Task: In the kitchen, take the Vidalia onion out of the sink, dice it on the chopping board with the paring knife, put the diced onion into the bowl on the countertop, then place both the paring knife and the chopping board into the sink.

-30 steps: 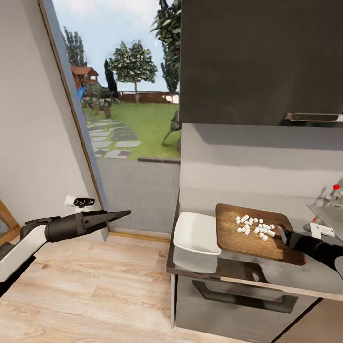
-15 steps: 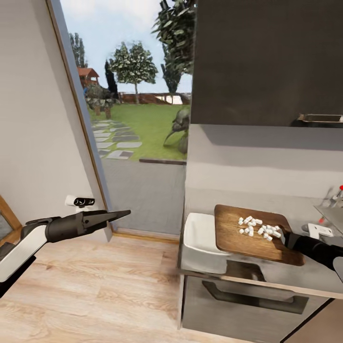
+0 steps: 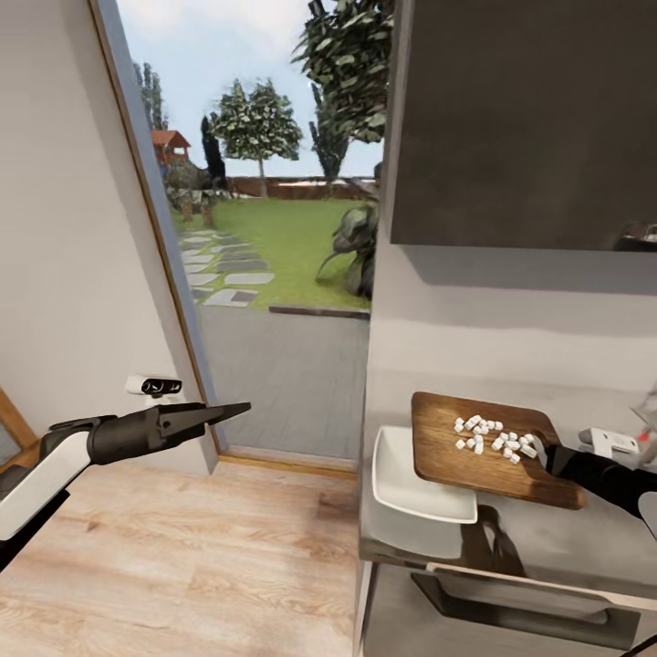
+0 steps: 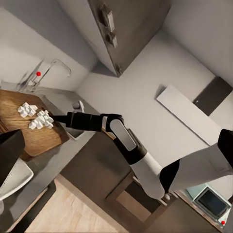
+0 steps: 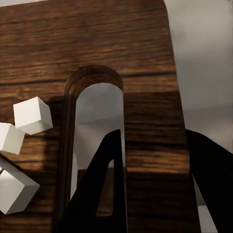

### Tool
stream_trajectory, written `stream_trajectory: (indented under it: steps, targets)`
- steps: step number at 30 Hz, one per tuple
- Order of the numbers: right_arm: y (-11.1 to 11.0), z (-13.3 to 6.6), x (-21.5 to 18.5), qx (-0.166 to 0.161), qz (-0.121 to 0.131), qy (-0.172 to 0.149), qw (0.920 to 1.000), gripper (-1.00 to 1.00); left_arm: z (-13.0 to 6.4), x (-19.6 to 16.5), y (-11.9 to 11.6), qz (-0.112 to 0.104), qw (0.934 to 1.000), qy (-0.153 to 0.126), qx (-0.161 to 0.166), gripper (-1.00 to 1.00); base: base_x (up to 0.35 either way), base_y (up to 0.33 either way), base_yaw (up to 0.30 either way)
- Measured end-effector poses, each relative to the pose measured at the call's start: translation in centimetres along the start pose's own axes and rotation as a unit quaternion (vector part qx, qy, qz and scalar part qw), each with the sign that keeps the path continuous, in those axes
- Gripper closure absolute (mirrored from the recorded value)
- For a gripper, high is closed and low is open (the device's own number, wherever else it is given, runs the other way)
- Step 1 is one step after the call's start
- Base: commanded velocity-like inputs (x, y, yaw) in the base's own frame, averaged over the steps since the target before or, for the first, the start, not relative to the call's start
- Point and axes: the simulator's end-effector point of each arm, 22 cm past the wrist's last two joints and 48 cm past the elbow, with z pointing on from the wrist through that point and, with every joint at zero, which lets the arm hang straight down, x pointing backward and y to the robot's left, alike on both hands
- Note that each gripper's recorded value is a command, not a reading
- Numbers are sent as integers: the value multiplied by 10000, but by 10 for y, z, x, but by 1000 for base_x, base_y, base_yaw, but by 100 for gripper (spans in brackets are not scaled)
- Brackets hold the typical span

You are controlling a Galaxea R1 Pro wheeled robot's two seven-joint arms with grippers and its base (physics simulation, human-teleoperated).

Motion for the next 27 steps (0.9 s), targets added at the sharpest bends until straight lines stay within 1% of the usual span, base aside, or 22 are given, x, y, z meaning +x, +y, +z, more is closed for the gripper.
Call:
stream_trajectory:
  steps: [16,27]
  targets:
    - [-3,0,1,61,9,20,10000,100,5,1,0,-2,10000,-8,42,-100,9,5,0]
    - [-3,0,1,59,12,20,10000,100,5,1,-1,1,10000,-14,54,-100,0,107,0]
